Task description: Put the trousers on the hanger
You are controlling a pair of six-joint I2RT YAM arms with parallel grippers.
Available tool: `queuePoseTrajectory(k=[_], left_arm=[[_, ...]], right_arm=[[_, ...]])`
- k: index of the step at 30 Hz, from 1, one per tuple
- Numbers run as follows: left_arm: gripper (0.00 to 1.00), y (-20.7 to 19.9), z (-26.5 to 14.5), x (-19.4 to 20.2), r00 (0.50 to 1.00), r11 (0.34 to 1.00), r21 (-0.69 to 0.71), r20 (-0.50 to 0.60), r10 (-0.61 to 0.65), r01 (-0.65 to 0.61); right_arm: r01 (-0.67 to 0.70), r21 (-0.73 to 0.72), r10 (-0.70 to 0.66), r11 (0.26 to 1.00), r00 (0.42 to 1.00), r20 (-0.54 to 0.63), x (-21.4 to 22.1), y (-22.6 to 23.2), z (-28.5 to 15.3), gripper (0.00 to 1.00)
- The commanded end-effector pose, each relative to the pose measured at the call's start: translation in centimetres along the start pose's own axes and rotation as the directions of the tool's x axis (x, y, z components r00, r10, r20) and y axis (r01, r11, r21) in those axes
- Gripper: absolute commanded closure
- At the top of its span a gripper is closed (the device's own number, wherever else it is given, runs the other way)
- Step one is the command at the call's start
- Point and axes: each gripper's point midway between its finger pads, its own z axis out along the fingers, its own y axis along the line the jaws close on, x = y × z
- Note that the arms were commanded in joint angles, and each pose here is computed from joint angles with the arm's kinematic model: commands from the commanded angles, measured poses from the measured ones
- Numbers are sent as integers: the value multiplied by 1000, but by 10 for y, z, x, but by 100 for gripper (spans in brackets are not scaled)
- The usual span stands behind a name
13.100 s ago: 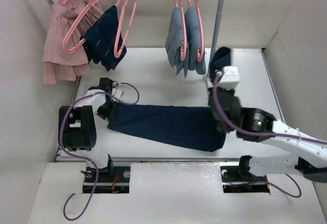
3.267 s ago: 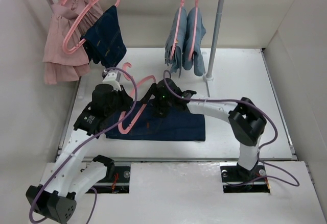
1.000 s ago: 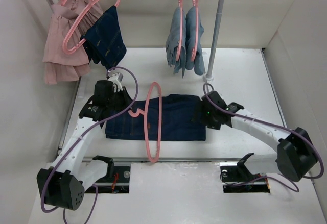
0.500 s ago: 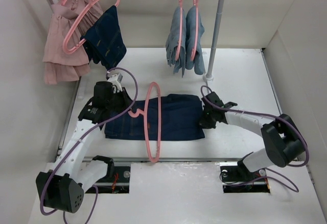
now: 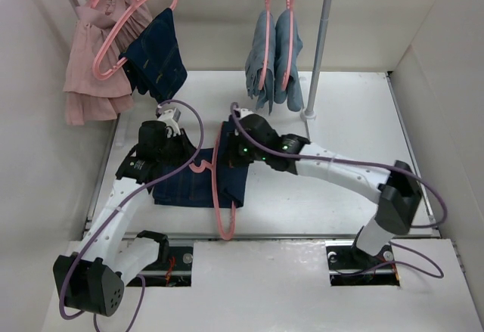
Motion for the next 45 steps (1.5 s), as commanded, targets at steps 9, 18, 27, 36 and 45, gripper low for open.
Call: queuePoseTrajectory(k=[9, 18, 27, 36, 45], left_arm=[[100, 2, -7, -28, 993, 998, -37, 106, 58, -54], [100, -12, -10, -32, 994, 999, 22, 99, 42, -44], [100, -10, -10, -31, 994, 999, 14, 103, 31, -33], [100, -19, -11, -42, 994, 999, 27, 109, 20, -23], [100, -38, 2, -36, 999, 1000, 19, 40, 6, -7]], right_arm=[[39, -38, -46, 998, 977, -207, 60, -24, 91, 100], [97, -195, -150, 976, 948, -281, 88, -5, 123, 94], [241, 35, -231, 970, 956, -179, 49, -37, 50, 33], [127, 68, -116, 990, 983, -144, 51, -46, 14, 79], [67, -189, -89, 980, 990, -109, 36, 10, 10, 18]])
